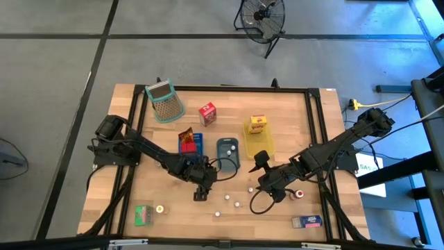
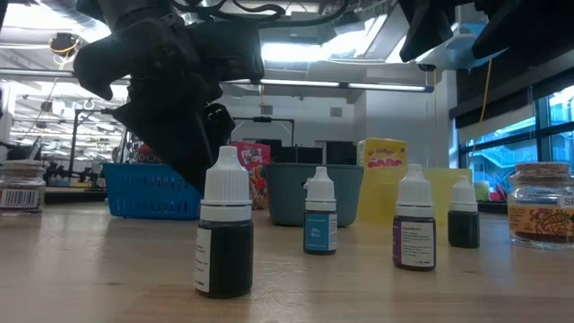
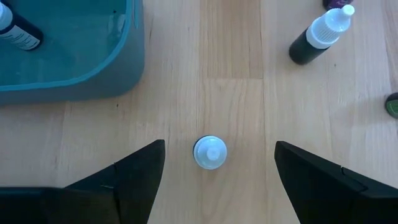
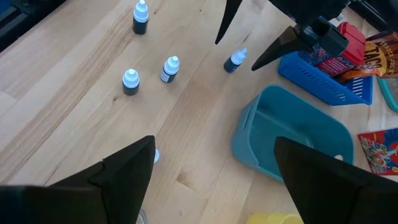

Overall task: Pick & Place Kitchen Items
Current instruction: Put the small food coloring bottle into the gray bin

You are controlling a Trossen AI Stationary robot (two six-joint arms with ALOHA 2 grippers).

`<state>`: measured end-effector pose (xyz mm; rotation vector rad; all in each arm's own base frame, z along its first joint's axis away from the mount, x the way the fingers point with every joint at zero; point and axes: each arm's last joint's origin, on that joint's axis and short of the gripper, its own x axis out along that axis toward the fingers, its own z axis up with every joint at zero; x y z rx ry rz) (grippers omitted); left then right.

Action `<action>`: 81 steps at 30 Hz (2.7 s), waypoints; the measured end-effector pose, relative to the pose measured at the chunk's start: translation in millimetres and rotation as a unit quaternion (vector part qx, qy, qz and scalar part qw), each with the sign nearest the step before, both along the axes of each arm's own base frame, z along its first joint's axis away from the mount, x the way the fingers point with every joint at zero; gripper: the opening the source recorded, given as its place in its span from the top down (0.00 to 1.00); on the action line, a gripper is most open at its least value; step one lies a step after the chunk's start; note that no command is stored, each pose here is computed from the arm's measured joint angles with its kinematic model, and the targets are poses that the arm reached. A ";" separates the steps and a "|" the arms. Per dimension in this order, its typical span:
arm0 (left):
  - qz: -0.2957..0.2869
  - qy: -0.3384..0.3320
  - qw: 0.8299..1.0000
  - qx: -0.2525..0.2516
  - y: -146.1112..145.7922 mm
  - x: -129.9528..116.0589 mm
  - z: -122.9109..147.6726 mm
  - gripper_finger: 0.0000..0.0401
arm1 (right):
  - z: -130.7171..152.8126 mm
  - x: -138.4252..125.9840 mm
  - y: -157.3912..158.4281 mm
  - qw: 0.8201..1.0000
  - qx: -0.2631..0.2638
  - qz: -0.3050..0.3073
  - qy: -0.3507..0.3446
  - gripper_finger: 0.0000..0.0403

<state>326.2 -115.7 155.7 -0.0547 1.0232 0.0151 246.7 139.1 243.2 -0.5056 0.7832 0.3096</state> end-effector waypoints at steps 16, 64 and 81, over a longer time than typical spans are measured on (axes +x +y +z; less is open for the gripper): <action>0.000 -0.002 1.000 -0.005 -0.7 0.4 0.3 0.26 | -0.2 -0.4 1.0 1.000 0.015 0.009 0.008 0.17; 0.000 0.004 1.000 -0.003 -0.4 -0.5 -0.3 0.26 | -0.2 1.5 -2.3 1.000 0.008 0.007 0.006 0.17; 0.003 0.005 1.000 -0.005 -0.3 -0.8 -0.5 0.26 | -0.2 1.4 -2.2 1.000 0.009 0.008 0.007 0.18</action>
